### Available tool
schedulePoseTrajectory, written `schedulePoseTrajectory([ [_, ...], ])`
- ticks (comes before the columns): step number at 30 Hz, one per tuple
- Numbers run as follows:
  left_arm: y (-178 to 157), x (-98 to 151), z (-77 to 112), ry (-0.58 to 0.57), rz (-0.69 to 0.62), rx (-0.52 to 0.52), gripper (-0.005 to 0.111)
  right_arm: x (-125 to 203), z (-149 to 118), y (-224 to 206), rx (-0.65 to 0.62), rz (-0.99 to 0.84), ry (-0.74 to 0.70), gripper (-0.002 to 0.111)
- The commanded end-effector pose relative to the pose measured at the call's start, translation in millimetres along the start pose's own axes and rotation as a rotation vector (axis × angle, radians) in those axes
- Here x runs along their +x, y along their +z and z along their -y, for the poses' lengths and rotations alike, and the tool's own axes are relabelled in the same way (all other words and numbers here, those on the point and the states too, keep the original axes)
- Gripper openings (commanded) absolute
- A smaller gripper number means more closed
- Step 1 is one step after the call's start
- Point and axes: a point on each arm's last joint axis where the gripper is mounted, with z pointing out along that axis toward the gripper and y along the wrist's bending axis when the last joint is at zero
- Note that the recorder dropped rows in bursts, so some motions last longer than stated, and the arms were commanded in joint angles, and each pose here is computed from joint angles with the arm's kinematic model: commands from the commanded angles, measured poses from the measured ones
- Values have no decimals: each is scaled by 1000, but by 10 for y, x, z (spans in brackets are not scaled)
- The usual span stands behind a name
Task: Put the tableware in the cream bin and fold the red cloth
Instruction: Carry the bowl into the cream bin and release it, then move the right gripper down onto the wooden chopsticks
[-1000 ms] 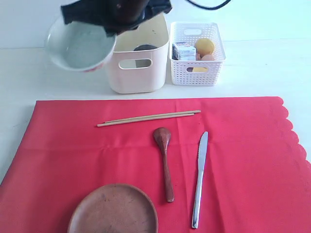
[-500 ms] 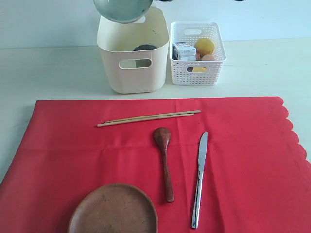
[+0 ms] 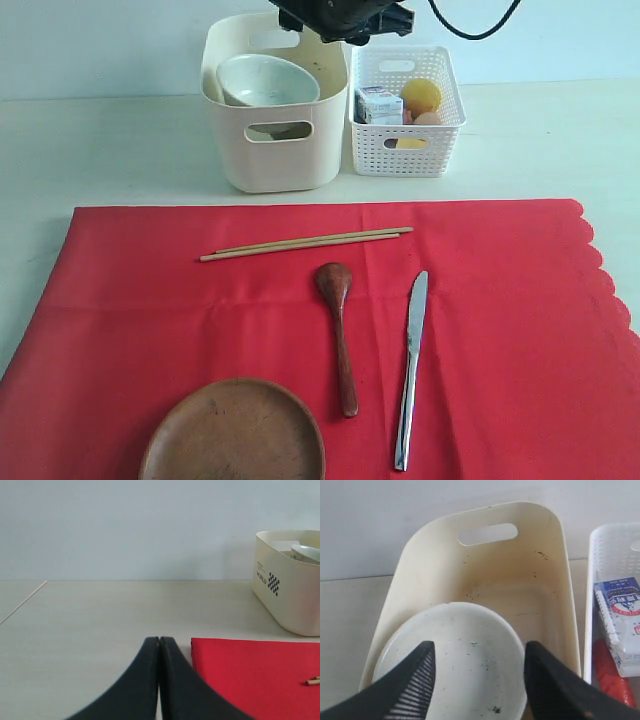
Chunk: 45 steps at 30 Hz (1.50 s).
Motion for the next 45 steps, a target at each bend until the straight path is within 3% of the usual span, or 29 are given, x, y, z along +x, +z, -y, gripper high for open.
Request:
schedulePoseTrajectory([
  [1,-4,-2,6,-8,5,9,3,-155,-19,-234,15,18,-106,57],
  [5,-4,-2,6,-8,5,9,3,-248,-7,-518,65,-24,-240,47],
  [7,-4,-2,6,-8,5,9,3,-288,1,-659,85,-44,-292,33],
  [10,-4,-2,6,-8,5,9,3,-310,32,-838,124,-99,-374,4],
  [11,-4,-2,6,-8,5,9,3,-315,43,-900,138,-119,-383,0],
  [17,-4,-2,6,-8,5,9,3,-283,109,-1243,174,-210,-411,0],
  [29,-4,-2,6,-8,5,9,3,340,265,-1829,-51,-339,-379,0],
  [39,-4,-2,6,-8,5,9,3,1054,612,-1594,-12,-491,-317,0],
  [45,-4,-2,6,-8,5,9,3,1273,703,-1259,16,-546,-323,0],
])
